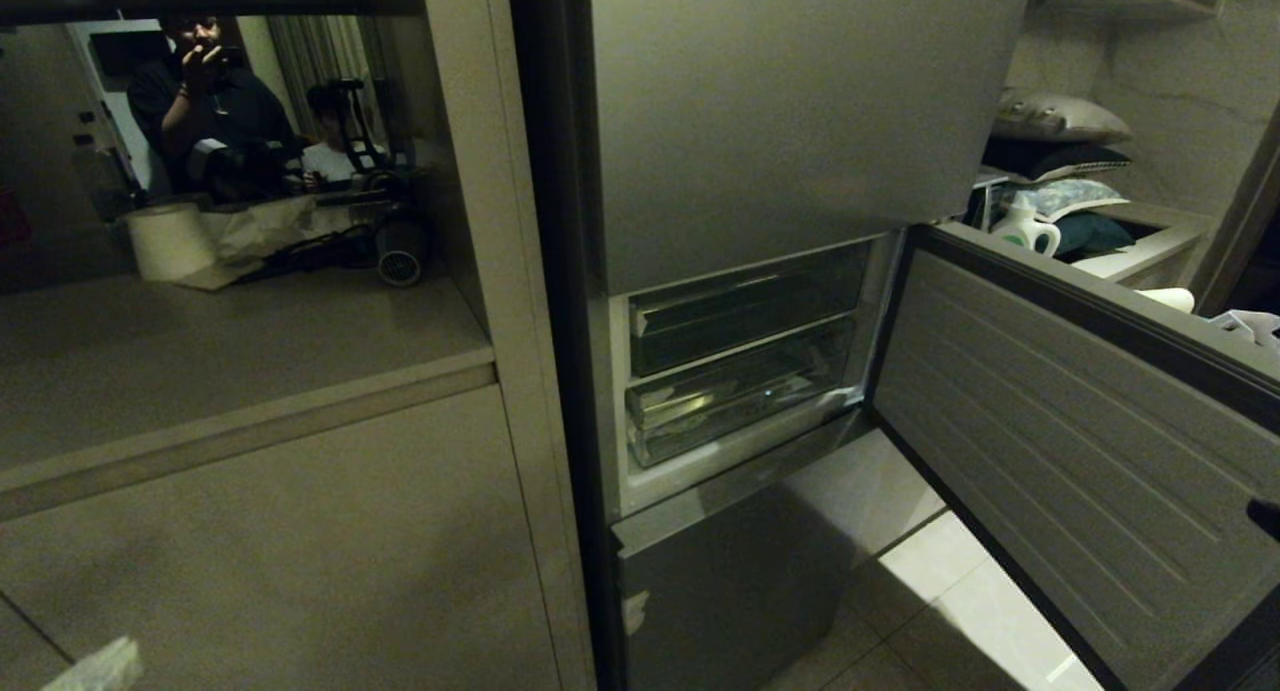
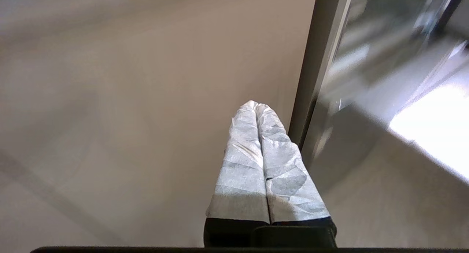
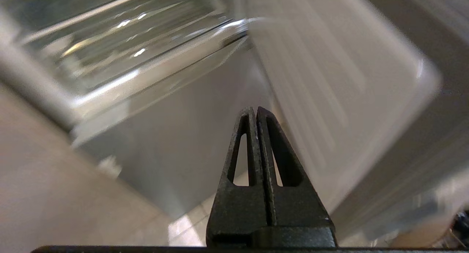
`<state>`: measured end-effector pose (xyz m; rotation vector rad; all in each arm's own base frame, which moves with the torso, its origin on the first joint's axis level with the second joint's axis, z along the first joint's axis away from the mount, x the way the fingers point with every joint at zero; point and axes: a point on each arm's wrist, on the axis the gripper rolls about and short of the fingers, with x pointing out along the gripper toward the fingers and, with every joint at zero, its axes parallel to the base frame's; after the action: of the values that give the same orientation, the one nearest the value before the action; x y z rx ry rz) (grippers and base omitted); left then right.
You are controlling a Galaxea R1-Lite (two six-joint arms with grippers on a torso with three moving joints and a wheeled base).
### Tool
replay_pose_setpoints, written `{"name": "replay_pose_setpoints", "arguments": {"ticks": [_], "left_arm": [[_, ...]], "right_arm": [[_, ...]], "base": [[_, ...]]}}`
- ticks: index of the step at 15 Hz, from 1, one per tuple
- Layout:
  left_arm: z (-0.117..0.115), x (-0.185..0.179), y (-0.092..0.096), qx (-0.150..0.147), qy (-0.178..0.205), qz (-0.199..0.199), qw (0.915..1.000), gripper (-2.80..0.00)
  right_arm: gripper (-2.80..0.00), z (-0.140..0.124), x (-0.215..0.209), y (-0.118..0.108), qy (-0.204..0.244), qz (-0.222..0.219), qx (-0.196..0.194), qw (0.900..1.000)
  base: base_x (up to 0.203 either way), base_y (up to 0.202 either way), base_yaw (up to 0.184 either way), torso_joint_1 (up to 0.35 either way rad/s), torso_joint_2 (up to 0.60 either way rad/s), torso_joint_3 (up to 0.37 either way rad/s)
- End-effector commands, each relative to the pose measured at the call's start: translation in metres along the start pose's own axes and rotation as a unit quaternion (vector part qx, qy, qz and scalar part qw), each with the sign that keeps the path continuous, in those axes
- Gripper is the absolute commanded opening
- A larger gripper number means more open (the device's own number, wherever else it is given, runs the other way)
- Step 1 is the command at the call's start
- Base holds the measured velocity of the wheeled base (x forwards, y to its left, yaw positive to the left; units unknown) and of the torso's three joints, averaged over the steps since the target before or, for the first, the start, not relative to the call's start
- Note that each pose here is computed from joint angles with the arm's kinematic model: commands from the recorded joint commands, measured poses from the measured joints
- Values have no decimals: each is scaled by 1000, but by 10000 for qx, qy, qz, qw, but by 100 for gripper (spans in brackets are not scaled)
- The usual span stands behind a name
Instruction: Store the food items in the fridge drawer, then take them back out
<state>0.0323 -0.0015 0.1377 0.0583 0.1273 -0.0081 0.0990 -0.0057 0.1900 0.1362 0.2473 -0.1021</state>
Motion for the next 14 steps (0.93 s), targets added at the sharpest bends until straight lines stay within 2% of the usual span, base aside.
{"name": "replay_pose_setpoints", "arguments": {"ticks": [1,3,6,8,11,14], "left_arm": [[-33,-29,3,27,213,162,9996,-280],[-48,-29,4,121,728,560,9957,-280],[-48,-25,4,168,1027,789,9914,-280],[-48,-24,4,391,1087,890,9893,-280],[-49,-26,4,497,1058,992,9882,-280],[-50,-29,3,515,866,923,9906,-280]], "right_arm": [[-280,6,50,-14,453,-589,170,9971],[-280,14,70,-28,240,-934,264,9950],[-280,21,89,-37,212,-1116,300,9931],[-280,21,98,-46,293,-1281,354,9907],[-280,26,106,-64,159,-1670,446,9848],[-280,27,113,-92,66,-2240,569,9729]], "base": [[0,0,0,0,0,0],[0,0,0,0,0,0],[0,0,0,0,0,0],[0,0,0,0,0,0],[0,0,0,0,0,0],[0,0,0,0,0,0]]}}
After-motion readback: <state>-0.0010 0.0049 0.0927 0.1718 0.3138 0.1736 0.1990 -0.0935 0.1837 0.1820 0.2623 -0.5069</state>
